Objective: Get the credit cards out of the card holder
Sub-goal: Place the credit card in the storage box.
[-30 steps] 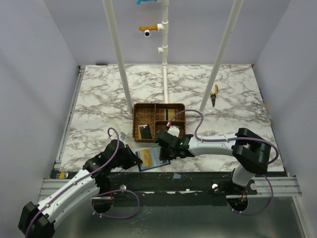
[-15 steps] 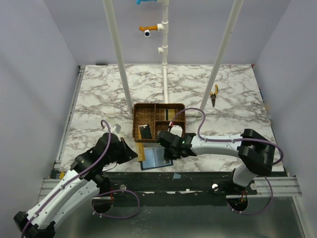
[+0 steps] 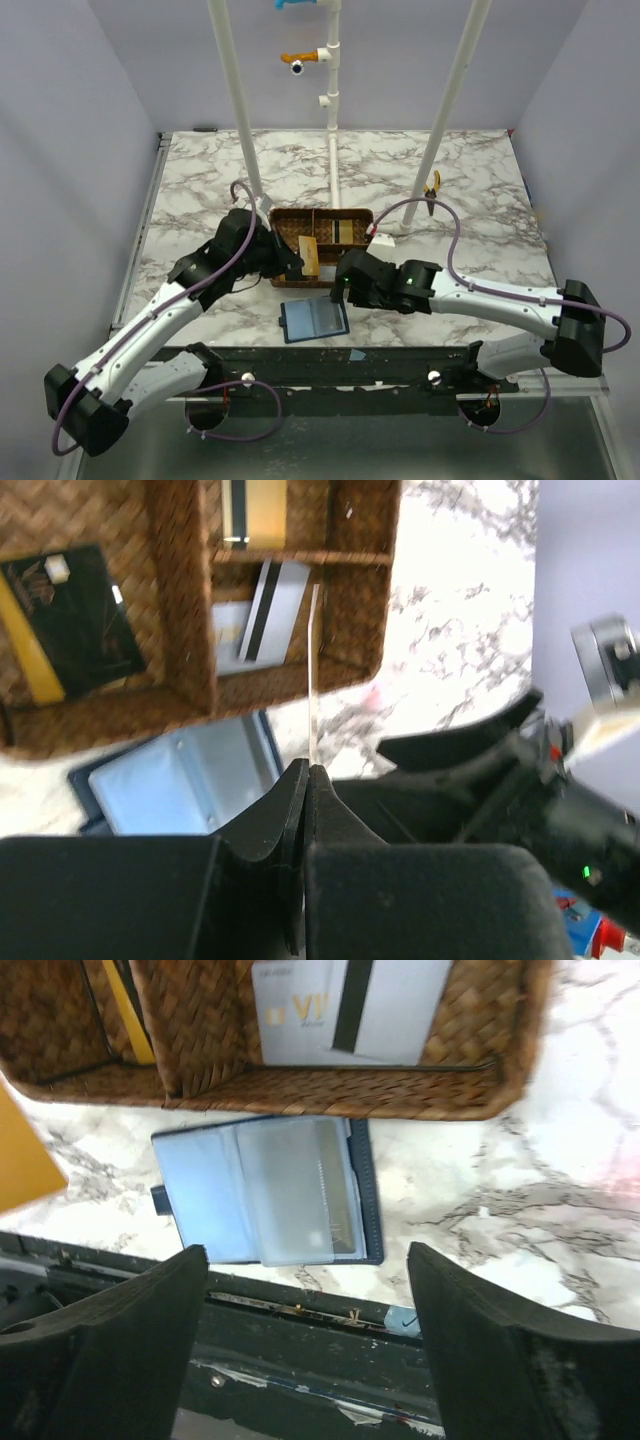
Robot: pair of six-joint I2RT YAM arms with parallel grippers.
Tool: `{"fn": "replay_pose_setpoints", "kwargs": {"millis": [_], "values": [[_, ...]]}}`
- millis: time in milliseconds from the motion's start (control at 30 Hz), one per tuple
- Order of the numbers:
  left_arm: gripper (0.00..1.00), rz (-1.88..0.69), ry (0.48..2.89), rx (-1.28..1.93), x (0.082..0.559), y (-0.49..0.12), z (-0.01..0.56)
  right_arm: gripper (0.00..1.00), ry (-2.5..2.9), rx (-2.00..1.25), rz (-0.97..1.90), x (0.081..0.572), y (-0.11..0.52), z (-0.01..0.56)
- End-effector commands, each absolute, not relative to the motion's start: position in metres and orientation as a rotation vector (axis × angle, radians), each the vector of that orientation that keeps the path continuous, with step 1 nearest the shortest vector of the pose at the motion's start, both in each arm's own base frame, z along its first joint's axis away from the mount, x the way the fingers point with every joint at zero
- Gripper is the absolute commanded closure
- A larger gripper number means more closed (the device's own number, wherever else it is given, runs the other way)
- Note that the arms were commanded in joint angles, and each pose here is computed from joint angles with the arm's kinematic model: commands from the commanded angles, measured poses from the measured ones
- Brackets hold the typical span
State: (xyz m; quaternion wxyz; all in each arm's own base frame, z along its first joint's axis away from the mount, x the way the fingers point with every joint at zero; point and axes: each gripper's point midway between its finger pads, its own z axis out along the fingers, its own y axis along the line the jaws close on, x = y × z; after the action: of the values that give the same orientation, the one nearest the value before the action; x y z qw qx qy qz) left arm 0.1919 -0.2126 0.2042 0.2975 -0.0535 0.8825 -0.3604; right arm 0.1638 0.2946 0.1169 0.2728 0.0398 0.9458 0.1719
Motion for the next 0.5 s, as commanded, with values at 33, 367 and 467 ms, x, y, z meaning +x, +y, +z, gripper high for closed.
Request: {"fn": "replay_pose_setpoints", "kwargs": {"millis": [33, 367, 467], "values": [[1.00, -1.024, 2.237, -0.070, 0.247, -0.246, 0.236, 0.04, 2.410, 0.280, 0.271, 0.179, 0.237, 0.139], [1.00, -1.022, 2.304, -0.038, 0.303, -0.287, 0.212, 0.00, 2.328, 0.415, 0.197, 0.179, 0.195, 0.146], [1.00, -1.018, 2.319, -0.040, 0.311, -0.293, 0.205, 0.00, 2.334, 0.416, 0.188, 0.178, 0.195, 0.144]]}}
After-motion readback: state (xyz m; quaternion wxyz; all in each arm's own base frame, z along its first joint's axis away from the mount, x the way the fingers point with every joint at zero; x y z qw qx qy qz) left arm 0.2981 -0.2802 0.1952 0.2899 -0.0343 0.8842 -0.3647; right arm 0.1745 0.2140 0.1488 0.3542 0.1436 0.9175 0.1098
